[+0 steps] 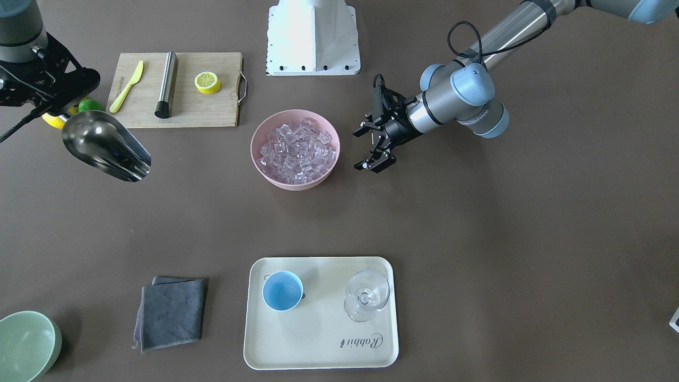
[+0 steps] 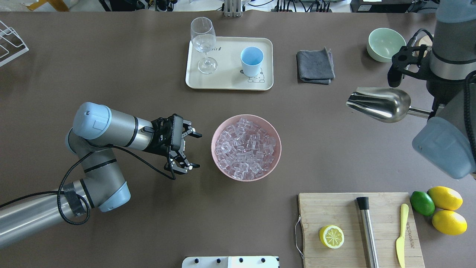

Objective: Put ice in cup with scoop
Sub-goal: 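Lift the metal scoop with the right gripper and swing it up, then bring the scoop over the pink bowl with the right gripper, then dip the scoop into the ice cubes with the right gripper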

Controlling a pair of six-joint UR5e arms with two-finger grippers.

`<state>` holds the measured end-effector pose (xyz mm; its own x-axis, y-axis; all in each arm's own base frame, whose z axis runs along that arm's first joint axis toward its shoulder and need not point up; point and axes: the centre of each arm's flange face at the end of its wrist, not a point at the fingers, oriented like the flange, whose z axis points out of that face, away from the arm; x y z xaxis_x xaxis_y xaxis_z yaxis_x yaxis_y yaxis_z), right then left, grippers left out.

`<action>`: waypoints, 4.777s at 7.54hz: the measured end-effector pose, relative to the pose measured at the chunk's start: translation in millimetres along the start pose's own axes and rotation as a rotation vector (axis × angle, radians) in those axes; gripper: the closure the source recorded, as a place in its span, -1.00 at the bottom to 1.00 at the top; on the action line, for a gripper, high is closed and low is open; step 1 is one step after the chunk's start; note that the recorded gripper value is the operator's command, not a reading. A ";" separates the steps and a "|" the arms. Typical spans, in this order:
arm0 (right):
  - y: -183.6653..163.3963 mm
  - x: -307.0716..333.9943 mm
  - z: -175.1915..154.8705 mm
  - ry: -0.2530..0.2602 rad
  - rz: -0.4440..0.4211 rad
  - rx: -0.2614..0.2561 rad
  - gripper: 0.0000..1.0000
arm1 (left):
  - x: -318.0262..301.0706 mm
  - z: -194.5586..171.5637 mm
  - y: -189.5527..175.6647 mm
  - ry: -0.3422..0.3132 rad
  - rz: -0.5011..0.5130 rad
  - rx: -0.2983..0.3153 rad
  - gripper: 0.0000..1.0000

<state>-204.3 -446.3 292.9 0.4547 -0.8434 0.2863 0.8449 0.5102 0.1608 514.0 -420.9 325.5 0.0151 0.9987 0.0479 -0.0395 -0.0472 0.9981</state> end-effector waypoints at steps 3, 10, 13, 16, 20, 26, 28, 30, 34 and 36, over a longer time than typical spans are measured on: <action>-46.7 -67.7 -33.0 0.073 -0.157 -0.033 1.00 | 1.1 1.3 -0.9 0.004 -0.002 -0.001 -0.96; -156.4 -128.3 -84.0 -0.212 -0.097 -0.270 1.00 | 0.9 1.4 0.2 0.001 -0.001 -0.004 -0.96; -202.9 -141.9 -70.0 -0.257 -0.054 -0.407 1.00 | 1.3 1.3 0.7 0.004 -0.001 -0.005 -0.96; -217.7 -161.9 -74.1 -0.243 -0.029 -0.432 1.00 | 1.6 1.3 1.3 0.007 -0.001 -0.006 -0.96; -235.6 -180.3 -72.4 -0.221 -0.005 -0.477 1.00 | 0.9 0.4 0.7 0.006 -0.001 -0.006 -0.96; -246.7 -205.4 -55.0 -0.183 0.025 -0.533 1.00 | -0.7 -1.6 1.6 0.003 -0.005 -0.013 -0.96; -248.9 -212.0 -50.4 -0.169 0.018 -0.544 1.00 | -0.7 -2.5 2.2 0.001 -0.006 -0.013 -0.96; -251.0 -215.0 -47.5 -0.161 0.013 -0.551 1.00 | -1.1 -3.4 3.0 -0.001 -0.007 -0.014 -0.96; -263.4 -212.5 -40.2 -0.148 0.009 -0.556 1.00 | -1.8 -4.5 4.1 -0.003 -0.008 -0.015 -0.96; -272.3 -210.1 -32.1 -0.145 0.009 -0.554 1.00 | -2.4 -5.0 4.2 -0.005 -0.008 -0.015 -0.96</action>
<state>-520.8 -413.4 158.7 0.4526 -0.7874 0.4186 0.8803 0.3196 -0.3507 508.8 -423.3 329.3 0.0202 0.9990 0.0403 -0.0548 -0.0391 0.9977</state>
